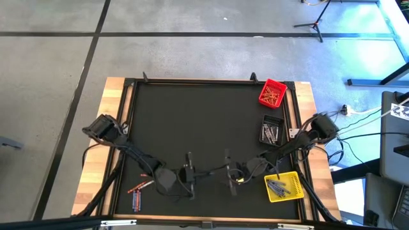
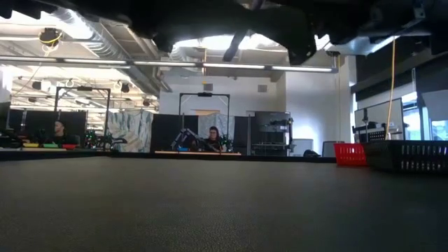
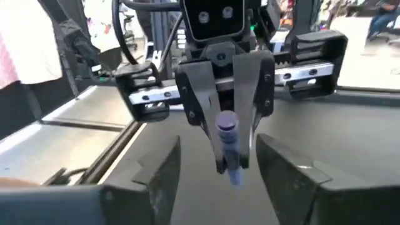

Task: Sort crayons
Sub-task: Put the blue crayon into the yellow bin

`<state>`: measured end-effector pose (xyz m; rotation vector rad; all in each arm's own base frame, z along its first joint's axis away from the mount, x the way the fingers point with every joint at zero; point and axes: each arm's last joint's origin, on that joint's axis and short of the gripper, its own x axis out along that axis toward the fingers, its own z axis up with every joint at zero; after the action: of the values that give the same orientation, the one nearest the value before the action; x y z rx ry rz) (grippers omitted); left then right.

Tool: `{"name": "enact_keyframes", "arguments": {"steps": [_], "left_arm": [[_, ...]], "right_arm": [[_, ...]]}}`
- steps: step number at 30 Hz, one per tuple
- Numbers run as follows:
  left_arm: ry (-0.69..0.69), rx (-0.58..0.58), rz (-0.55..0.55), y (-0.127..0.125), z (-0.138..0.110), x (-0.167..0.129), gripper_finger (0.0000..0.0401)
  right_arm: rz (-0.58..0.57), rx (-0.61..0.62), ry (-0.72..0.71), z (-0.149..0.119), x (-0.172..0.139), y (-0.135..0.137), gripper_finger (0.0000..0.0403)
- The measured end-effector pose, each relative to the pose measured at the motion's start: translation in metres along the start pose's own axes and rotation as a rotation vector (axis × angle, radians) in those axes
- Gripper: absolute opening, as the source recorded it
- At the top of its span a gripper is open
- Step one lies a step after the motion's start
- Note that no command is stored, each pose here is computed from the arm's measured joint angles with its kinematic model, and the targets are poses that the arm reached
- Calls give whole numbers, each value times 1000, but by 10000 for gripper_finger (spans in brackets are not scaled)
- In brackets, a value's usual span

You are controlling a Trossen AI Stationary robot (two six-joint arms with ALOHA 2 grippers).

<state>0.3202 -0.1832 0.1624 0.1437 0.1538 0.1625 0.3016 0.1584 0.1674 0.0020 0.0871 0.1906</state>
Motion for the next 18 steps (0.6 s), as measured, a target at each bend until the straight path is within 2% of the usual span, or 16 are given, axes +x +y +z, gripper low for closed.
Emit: {"name": "enact_keyframes", "arguments": {"steps": [4,9,11,14,18], "left_arm": [[-9,-6,4,2,1,2,5],[-9,0,4,0,1,0,5],[-11,-4,1,-1,1,-1,5],[-9,-1,5,0,1,-1,11],[-10,3,1,-1,1,-1,44]], "right_arm": [[-21,-64,-12,5,5,1,137],[-25,-98,-9,6,6,-1,23],[-30,-101,0,5,7,-4,17],[-35,-100,8,5,7,-6,31],[-33,-133,9,6,8,-5,15]]}}
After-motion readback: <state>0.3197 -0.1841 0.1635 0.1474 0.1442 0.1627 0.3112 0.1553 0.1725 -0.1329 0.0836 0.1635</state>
